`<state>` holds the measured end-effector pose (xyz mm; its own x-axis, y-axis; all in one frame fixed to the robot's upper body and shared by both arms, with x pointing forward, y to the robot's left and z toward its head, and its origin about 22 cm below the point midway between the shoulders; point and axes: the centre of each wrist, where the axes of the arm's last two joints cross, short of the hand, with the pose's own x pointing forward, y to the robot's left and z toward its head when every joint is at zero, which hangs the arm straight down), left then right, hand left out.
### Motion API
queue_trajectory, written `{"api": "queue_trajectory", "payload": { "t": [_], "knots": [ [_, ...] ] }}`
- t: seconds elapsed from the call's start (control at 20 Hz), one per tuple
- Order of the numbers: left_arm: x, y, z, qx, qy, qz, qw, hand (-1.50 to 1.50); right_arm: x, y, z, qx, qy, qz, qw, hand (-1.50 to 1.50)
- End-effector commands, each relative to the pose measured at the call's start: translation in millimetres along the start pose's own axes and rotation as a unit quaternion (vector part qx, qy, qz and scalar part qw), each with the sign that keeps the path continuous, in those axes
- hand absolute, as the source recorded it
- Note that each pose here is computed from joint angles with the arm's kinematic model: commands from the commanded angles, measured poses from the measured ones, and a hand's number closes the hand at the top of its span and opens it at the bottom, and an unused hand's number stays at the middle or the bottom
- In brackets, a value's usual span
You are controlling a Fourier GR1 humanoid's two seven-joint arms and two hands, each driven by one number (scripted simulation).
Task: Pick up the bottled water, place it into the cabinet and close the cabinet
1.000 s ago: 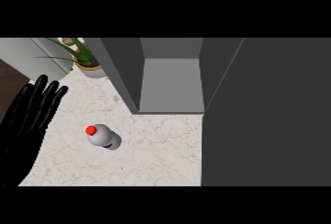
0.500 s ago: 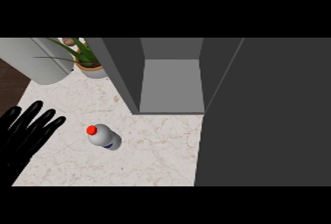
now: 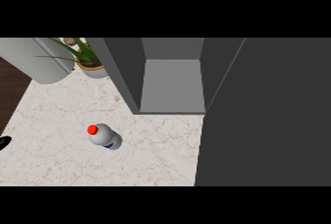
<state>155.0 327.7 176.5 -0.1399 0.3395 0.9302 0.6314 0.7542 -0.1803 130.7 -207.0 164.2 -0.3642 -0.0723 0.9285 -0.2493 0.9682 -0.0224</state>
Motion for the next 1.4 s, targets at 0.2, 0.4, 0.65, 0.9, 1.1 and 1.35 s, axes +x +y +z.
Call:
{"api": "queue_trajectory", "payload": {
  "t": [0.2, 0.4, 0.65, 0.9, 1.1, 1.35],
  "knots": [
    [10, -9, 7, 0.012, 0.025, -0.017, 0.9995, -1.5, 44, 15, 14, -0.008, -0.013, -0.019, 1.0, -1.5],
    [2, -2, 7, 0.014, 0.023, -0.004, 0.9996, -1.5, 42, 15, 12, 0.006, -0.015, -0.011, 1.0, -1.5],
    [3, -9, 8, 0.027, 0.026, -0.015, 0.9992, -1.5, 50, 19, 20, -0.006, -0.02, -0.015, 1.0, -1.5],
    [-8, -9, -8, 0.029, 0.02, -0.038, 0.9987, -1.5, 53, 14, 20, -0.001, -0.019, -0.016, 1.0, -1.5],
    [-7, -18, -9, 0.031, 0.025, -0.03, 0.9988, -1.5, 53, 16, 18, -0.001, -0.005, -0.015, 1.0, -1.5],
    [-45, 19, -20, 0.048, 0.045, -0.028, 0.9974, -1.5, 46, 20, 20, 0.001, -0.014, -0.01, 1.0, -1.5]
  ]
}}
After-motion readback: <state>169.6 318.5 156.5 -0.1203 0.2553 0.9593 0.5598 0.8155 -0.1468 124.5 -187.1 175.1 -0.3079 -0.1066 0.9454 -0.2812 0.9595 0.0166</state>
